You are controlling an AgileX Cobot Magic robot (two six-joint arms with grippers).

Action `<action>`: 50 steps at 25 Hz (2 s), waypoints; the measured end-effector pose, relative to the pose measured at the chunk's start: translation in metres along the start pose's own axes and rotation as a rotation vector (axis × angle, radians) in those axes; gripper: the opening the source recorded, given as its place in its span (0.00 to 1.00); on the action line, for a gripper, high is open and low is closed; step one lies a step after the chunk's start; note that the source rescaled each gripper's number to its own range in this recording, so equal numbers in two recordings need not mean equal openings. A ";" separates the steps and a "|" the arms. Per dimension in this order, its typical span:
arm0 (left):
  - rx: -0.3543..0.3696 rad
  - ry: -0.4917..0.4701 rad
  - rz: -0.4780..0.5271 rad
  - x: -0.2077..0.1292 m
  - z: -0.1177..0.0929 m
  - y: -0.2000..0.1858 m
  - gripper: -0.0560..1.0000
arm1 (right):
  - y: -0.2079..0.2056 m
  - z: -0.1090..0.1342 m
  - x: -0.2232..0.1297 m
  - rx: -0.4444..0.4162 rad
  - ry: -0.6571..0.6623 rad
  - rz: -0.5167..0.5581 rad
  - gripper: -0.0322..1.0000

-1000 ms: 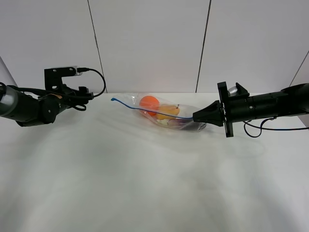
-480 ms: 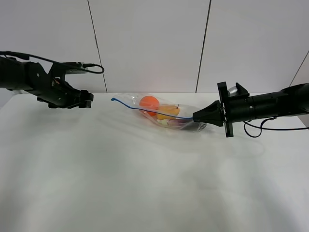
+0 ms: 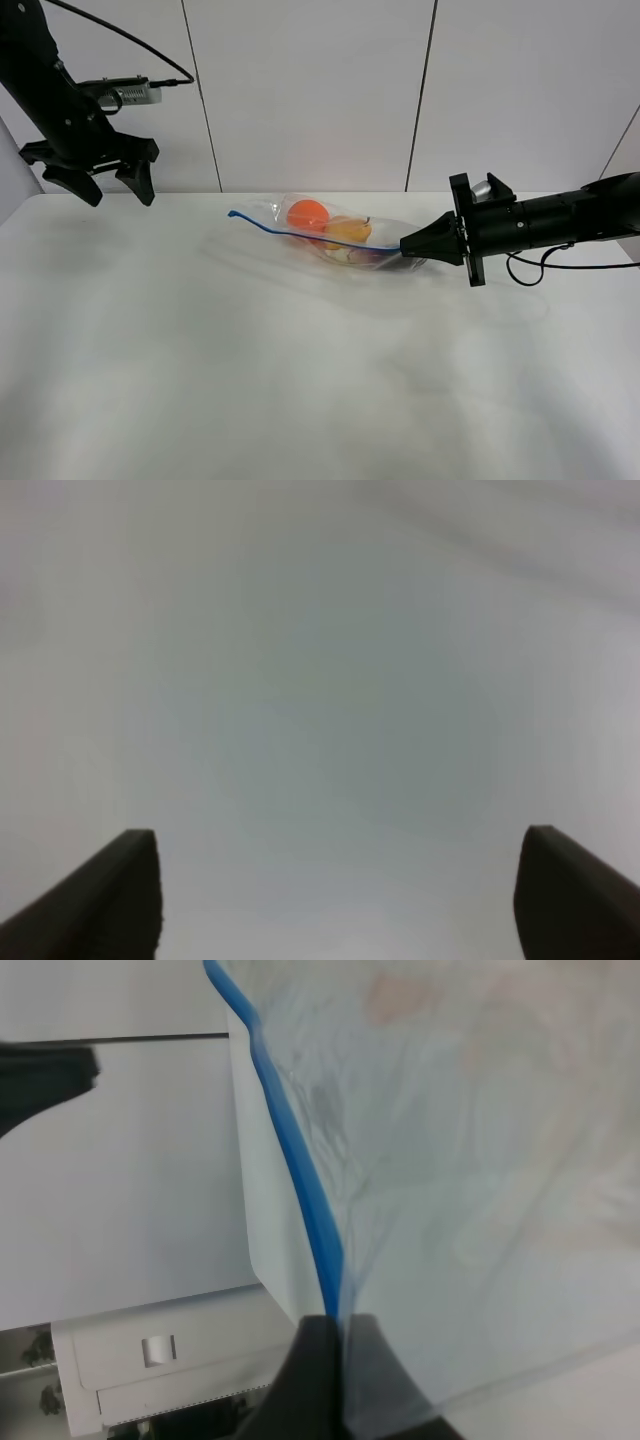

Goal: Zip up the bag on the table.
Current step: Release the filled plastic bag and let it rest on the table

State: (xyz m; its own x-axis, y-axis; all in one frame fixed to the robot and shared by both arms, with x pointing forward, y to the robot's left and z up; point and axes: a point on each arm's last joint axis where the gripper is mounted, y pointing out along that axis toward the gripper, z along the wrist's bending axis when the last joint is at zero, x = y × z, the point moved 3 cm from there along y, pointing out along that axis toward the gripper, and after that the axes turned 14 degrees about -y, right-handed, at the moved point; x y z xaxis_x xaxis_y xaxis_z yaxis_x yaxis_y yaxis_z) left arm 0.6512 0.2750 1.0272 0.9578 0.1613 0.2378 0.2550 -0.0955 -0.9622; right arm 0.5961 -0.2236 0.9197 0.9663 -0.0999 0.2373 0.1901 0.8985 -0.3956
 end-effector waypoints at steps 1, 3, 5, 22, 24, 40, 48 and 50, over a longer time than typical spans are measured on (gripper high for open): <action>-0.001 -0.005 -0.009 -0.001 0.000 -0.007 0.86 | 0.000 0.000 0.000 0.000 0.000 0.000 0.03; 0.004 -0.014 -0.038 -0.003 0.000 -0.022 0.86 | 0.000 0.000 0.000 0.000 0.000 0.000 0.03; 0.008 -0.020 -0.065 -0.007 0.001 -0.036 0.86 | 0.000 0.000 0.000 0.000 0.000 0.000 0.03; 0.027 -0.011 -0.021 -0.196 0.036 -0.083 1.00 | 0.000 0.000 0.000 0.000 -0.004 0.000 0.03; 0.029 -0.012 -0.011 -0.224 0.043 -0.078 1.00 | 0.000 0.000 0.000 0.000 -0.004 0.000 0.03; -0.106 0.019 -0.504 -0.341 0.060 -0.109 1.00 | 0.000 -0.001 -0.002 -0.010 -0.012 0.017 0.04; -0.158 0.014 -0.726 -0.372 0.066 -0.123 1.00 | 0.000 -0.003 -0.005 -0.024 -0.023 0.043 0.27; -0.162 -0.008 -0.768 -0.378 0.069 -0.126 1.00 | 0.000 -0.003 -0.006 -0.026 -0.025 0.047 0.42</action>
State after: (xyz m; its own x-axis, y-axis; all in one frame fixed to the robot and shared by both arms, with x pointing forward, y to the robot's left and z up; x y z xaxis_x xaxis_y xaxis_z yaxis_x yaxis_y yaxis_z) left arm 0.2481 0.2935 1.0492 0.5042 0.2477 0.8273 0.8625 -0.0961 -0.4969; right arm 0.5911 -0.2245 0.9156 0.9697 -0.0469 0.2398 0.1493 0.8906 -0.4295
